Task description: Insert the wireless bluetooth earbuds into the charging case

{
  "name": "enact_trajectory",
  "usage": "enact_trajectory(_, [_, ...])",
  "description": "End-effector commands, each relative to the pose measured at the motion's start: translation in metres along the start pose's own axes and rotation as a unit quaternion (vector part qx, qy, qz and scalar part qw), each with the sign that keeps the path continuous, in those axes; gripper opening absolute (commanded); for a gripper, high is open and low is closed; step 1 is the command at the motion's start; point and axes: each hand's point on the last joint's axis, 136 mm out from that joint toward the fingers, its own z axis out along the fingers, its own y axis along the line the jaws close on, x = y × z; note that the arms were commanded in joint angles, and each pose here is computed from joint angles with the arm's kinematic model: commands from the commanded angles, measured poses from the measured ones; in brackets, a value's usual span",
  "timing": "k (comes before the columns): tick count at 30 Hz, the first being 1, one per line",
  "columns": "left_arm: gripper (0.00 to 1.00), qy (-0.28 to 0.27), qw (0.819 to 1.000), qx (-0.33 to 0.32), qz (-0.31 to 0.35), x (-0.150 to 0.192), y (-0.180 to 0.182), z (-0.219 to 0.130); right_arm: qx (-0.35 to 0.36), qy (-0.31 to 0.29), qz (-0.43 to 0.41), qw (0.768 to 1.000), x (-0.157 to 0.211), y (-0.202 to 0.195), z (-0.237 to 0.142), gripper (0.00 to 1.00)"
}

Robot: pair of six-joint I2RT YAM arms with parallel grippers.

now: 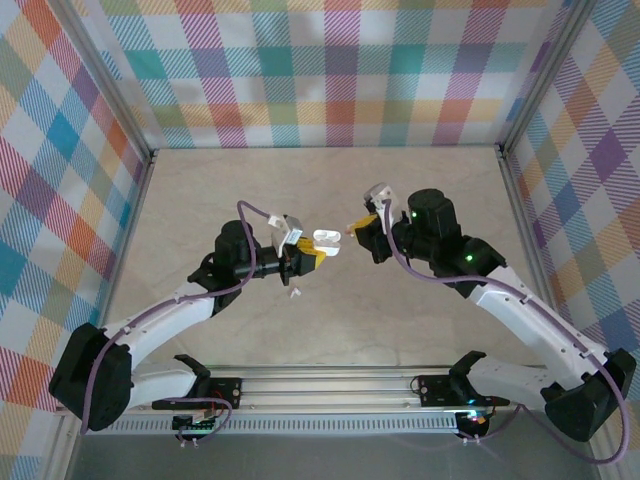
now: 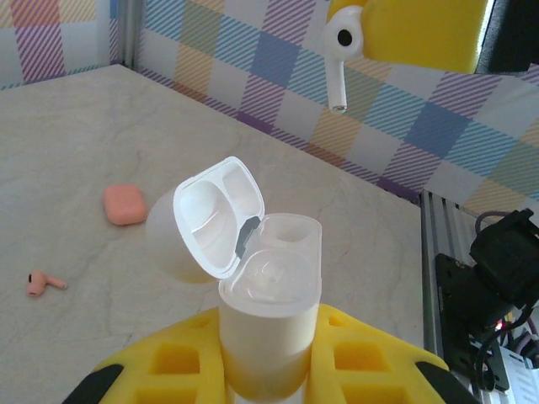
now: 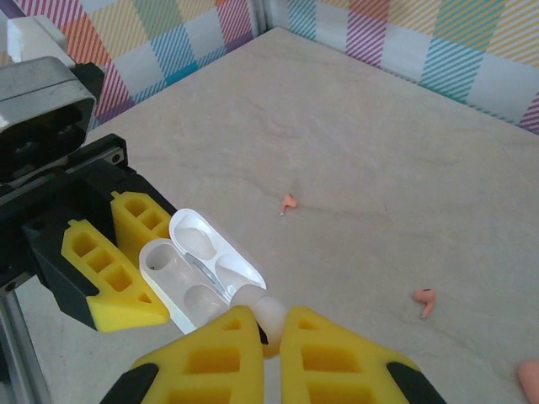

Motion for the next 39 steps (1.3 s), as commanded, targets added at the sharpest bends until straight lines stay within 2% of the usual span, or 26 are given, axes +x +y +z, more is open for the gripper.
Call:
enact_trajectory(1, [0.0, -0.007, 0.999, 0.023, 0.021, -0.011, -0.008, 0.004, -0.029, -0.033, -0.022, 0.999, -0.022, 0.011, -0.002, 0.1])
enact_trajectory(13, [0.0, -0.02, 0.999, 0.02, 0.033, -0.024, -0.012, 0.003, -0.067, -0.021, -0.04, 0.997, -0.018, 0.025, 0.018, 0.1])
enact_trajectory(29, [0.0, -0.031, 0.998, 0.008, 0.045, -0.042, -0.012, 0.0, -0.066, -0.004, -0.068, 0.995, -0.01, 0.028, 0.027, 0.09])
enact_trajectory(39, [0.0, -0.034, 0.998, 0.004, 0.049, -0.042, -0.016, -0.007, -0.042, 0.005, -0.09, 0.995, -0.006, 0.024, 0.024, 0.08])
